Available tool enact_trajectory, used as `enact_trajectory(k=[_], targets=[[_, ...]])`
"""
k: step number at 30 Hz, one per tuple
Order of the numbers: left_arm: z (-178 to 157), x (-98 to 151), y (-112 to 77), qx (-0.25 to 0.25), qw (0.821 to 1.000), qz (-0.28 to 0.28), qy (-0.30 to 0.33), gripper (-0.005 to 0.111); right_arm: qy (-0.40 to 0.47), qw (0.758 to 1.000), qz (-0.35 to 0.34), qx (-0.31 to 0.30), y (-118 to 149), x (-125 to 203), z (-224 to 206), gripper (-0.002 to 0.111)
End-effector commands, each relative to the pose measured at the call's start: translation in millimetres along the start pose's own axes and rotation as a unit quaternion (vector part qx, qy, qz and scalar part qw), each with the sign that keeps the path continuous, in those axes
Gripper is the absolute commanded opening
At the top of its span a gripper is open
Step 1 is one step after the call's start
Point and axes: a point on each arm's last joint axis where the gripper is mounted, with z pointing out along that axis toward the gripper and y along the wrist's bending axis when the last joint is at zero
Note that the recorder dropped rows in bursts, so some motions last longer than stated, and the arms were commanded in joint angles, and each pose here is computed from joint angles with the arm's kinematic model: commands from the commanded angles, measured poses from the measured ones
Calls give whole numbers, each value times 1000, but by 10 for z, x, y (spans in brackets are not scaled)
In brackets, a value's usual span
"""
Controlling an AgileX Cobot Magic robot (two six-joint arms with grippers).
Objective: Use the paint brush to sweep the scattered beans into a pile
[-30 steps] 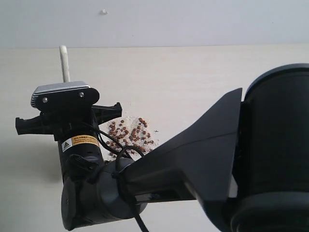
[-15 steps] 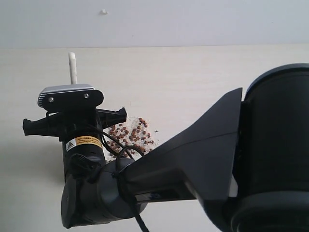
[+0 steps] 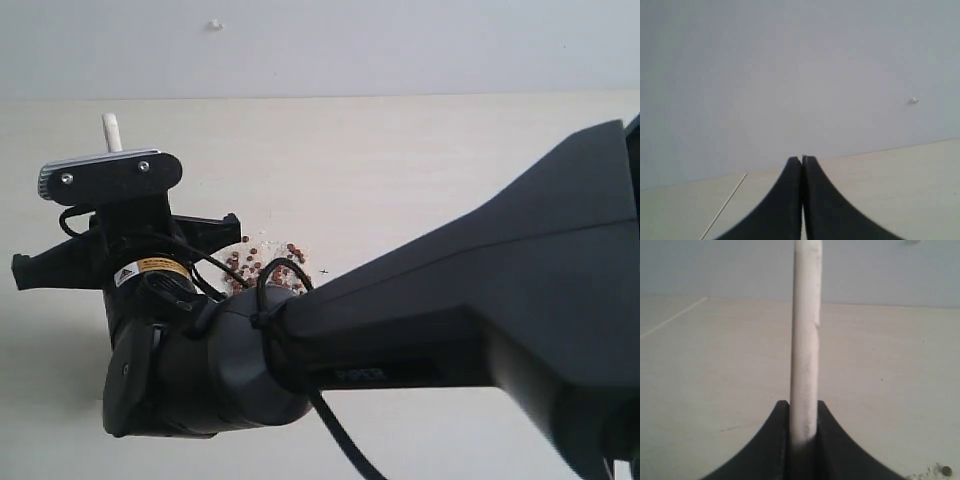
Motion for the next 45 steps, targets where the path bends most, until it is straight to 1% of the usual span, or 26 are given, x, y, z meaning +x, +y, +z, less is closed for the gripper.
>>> enact_trajectory(k=[1, 3, 7, 12, 17, 19, 22, 26, 28, 31, 32, 35, 40, 45], targets=[[-4, 10, -13, 7, 1000, -1, -2, 0, 17, 999, -40, 19, -45, 8, -4, 0], [-4, 10, -13, 7, 1000, -1, -2, 0, 21, 997, -64, 25, -57, 14, -5, 0], [-4, 10, -13, 7, 1000, -1, -2, 0, 21, 996, -85, 30, -85, 3, 12, 0], [-4, 10, -13, 7, 1000, -1, -2, 0, 45, 991, -95, 87, -368, -43, 155, 0], [-4, 10, -13, 7, 1000, -1, -2, 0, 36, 988, -114, 97, -480, -110, 227, 0], [-4, 10, -13, 7, 1000, -1, -2, 0, 33, 987, -126, 92, -467, -163, 211, 0], [-4, 10, -13, 7, 1000, -1, -2, 0, 22, 988, -137, 66, -328, -344, 77, 0], [-4, 10, -13, 7, 1000, -1, -2, 0, 31, 988, -150, 28, -193, -451, -44, 0], [-4, 10, -13, 7, 1000, -1, -2, 0, 56, 987, -149, -6, -114, -427, -88, 0], [-4, 10, -13, 7, 1000, -1, -2, 0, 116, 979, -152, -74, -10, -291, -125, 0], [-4, 10, -13, 7, 1000, -1, -2, 0, 119, 977, -159, -79, -14, -269, -131, 0], [-4, 10, -13, 7, 1000, -1, -2, 0, 124, 973, -177, -77, -51, -214, -143, 0], [-4, 10, -13, 7, 1000, -1, -2, 0, 131, 970, -198, -48, -240, -136, -107, 0], [-4, 10, -13, 7, 1000, -1, -2, 0, 123, 968, -214, -40, -346, -168, -42, 0]])
